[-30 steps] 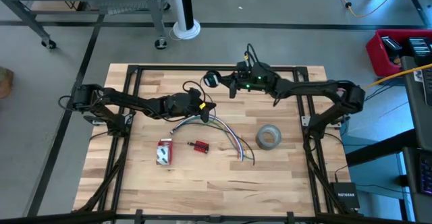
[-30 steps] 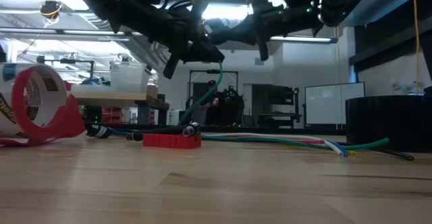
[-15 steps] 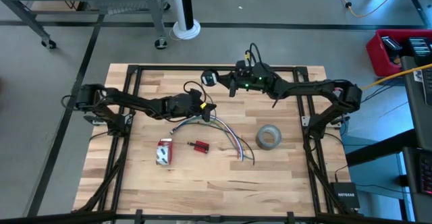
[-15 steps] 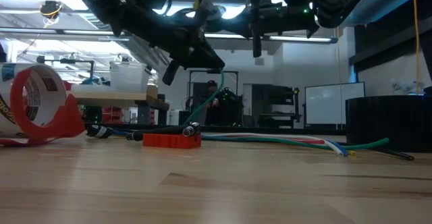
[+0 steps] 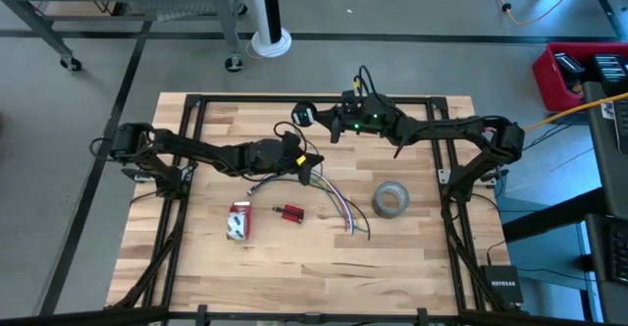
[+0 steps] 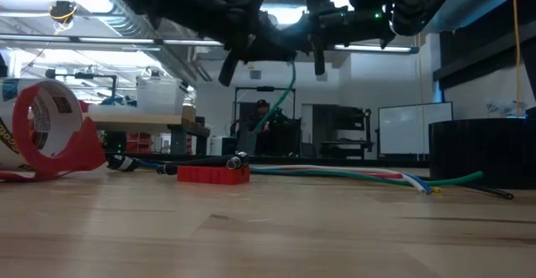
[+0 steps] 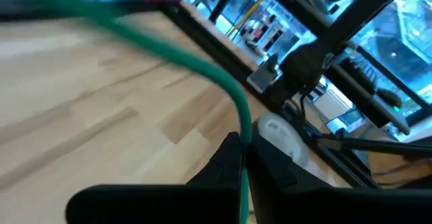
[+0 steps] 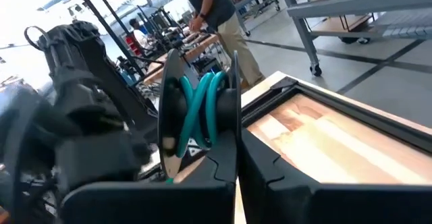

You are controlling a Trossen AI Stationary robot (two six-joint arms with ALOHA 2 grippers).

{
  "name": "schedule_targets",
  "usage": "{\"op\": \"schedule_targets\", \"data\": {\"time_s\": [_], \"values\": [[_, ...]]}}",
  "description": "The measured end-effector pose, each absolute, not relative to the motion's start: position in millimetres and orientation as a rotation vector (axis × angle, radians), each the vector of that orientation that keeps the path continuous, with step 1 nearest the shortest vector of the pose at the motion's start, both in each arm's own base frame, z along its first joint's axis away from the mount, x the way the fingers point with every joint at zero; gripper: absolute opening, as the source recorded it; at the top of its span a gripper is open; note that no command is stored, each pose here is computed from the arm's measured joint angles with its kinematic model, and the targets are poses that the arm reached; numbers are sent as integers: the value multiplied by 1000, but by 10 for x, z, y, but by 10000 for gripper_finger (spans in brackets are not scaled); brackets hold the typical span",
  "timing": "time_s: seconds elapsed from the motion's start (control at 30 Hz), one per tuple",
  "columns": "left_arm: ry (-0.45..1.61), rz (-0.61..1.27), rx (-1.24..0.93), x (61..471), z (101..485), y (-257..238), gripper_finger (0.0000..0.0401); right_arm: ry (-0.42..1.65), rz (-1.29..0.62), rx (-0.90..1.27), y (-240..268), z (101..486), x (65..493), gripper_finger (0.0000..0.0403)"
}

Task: Coil cords
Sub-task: Coil the green wire onto the black spool

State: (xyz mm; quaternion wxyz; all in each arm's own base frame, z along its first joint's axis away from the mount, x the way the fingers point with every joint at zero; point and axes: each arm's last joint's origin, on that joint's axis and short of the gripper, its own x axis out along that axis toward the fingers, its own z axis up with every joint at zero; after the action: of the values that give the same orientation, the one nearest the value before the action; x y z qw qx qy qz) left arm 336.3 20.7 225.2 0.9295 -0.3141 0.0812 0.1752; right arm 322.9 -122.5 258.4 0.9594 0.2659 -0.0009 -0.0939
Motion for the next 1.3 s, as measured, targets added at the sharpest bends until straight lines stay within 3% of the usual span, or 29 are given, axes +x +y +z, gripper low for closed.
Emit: {"op": "schedule_targets", "data": {"time_s": [0.7, 1.3], "values": [[76, 387, -709, 3440, 2474, 375, 0, 72, -184, 533, -1162, 2517, 3247, 1], [151, 397, -747, 3432, 2405, 290, 0, 57, -182, 491, -1102, 2532, 3272, 1]]}}
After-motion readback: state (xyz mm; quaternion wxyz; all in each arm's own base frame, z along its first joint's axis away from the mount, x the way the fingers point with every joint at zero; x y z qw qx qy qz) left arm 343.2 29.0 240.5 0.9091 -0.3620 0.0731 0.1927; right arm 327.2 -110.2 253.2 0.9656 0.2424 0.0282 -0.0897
